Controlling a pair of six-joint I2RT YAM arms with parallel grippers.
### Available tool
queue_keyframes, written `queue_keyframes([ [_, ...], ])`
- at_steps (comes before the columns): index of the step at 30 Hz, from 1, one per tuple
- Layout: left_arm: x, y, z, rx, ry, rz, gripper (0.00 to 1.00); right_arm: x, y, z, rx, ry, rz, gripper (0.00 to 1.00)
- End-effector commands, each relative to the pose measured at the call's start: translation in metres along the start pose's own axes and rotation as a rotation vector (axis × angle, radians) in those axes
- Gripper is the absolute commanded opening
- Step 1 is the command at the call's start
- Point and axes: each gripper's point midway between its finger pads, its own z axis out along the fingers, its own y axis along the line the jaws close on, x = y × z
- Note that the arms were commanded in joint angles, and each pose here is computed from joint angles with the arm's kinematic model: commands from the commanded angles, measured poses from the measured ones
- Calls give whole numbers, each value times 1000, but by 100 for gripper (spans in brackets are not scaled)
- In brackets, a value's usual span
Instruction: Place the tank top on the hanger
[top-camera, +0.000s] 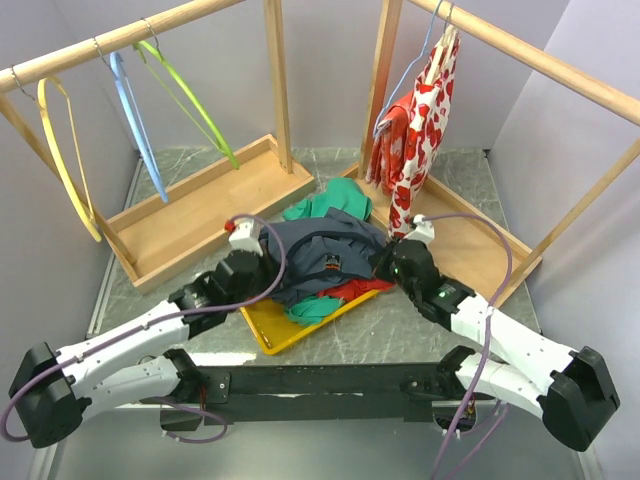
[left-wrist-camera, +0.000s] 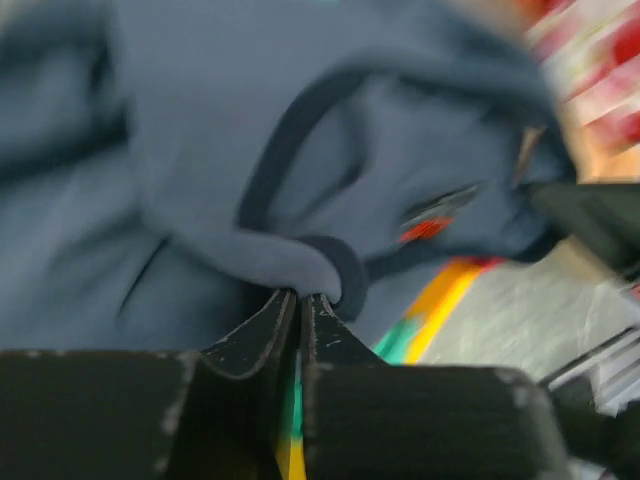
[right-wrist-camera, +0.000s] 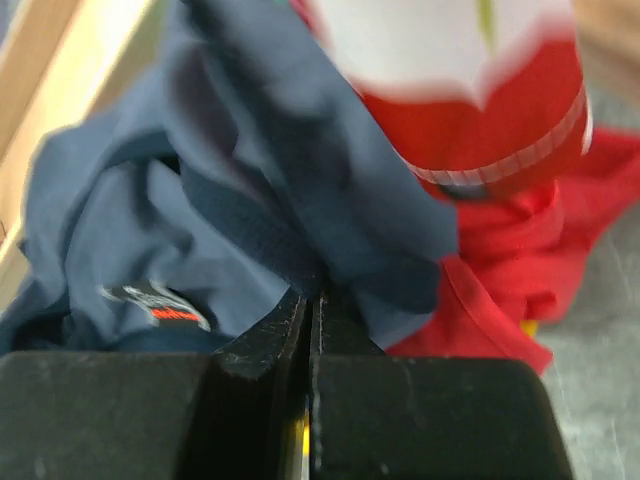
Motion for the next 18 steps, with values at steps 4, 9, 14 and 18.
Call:
queue_keyframes([
  [4,-17,-22,-24,109,-28,-113,22,-15,13,-5,-82,-82,83,15],
  [9,-20,-36,-35,171,6,-43,63,-24,13,-13,-77,-103,48,57],
  [14,-33,-72,-61,344,32,66,90,-31,13,-24,-96,-131,40,68],
  [18,-53,-106,-85,498,11,123,97,-41,20,-35,-121,-144,65,70],
])
